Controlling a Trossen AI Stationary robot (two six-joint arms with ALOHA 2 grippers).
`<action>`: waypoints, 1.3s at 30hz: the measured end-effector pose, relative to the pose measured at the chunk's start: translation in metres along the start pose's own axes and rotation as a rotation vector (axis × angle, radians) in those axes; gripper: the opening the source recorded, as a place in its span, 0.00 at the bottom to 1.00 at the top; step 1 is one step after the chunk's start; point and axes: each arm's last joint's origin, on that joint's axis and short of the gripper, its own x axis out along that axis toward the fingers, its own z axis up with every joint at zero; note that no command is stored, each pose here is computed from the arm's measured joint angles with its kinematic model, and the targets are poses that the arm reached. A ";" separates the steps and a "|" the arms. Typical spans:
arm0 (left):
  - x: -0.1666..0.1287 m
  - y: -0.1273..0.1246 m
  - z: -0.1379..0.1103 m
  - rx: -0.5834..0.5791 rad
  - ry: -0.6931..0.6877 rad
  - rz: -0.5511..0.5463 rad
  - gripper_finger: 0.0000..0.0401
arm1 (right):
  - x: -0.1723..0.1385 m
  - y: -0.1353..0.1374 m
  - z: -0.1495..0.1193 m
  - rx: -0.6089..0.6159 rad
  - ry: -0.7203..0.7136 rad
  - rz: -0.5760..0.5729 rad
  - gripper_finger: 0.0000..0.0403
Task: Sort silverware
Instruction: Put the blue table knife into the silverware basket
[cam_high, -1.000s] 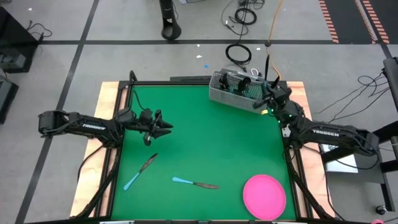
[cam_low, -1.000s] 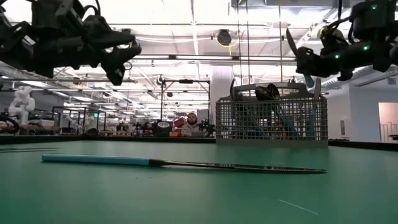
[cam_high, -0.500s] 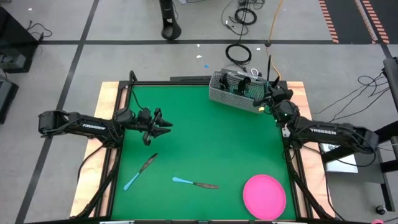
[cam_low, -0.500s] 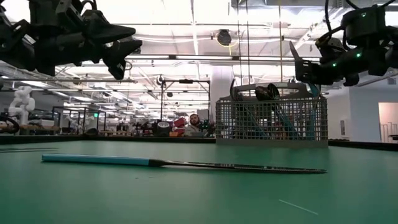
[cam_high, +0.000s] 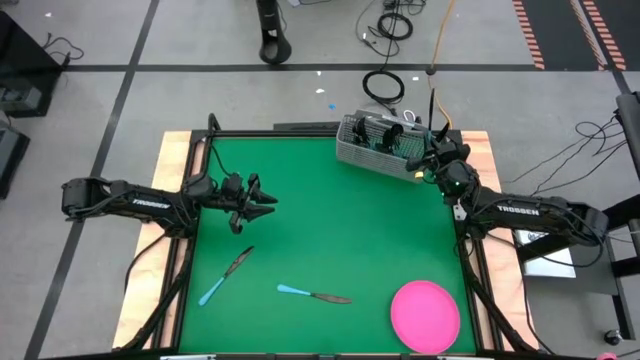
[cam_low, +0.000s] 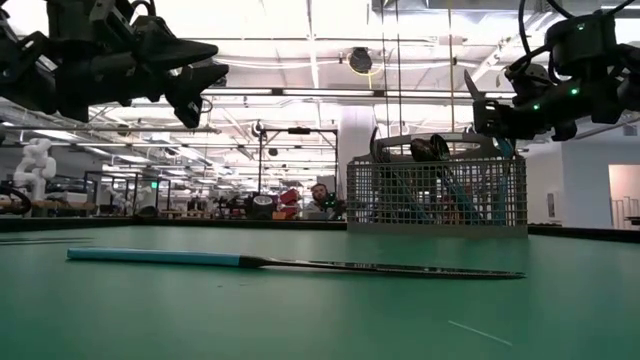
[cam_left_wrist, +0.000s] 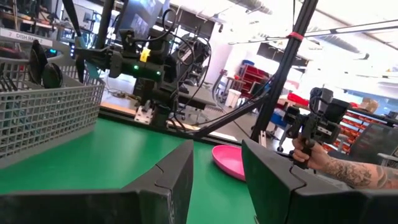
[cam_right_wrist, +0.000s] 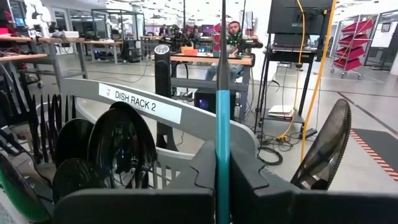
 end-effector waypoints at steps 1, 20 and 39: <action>0.000 0.000 0.000 0.000 0.000 0.000 0.34 | 0.000 0.000 0.000 0.000 0.000 -0.001 0.01; 0.000 -0.001 0.000 -0.003 0.012 -0.033 0.34 | 0.000 0.000 0.000 -0.010 0.000 -0.002 0.11; 0.000 -0.001 0.000 -0.018 0.014 -0.036 0.34 | -0.001 0.003 0.002 0.019 -0.016 0.089 0.43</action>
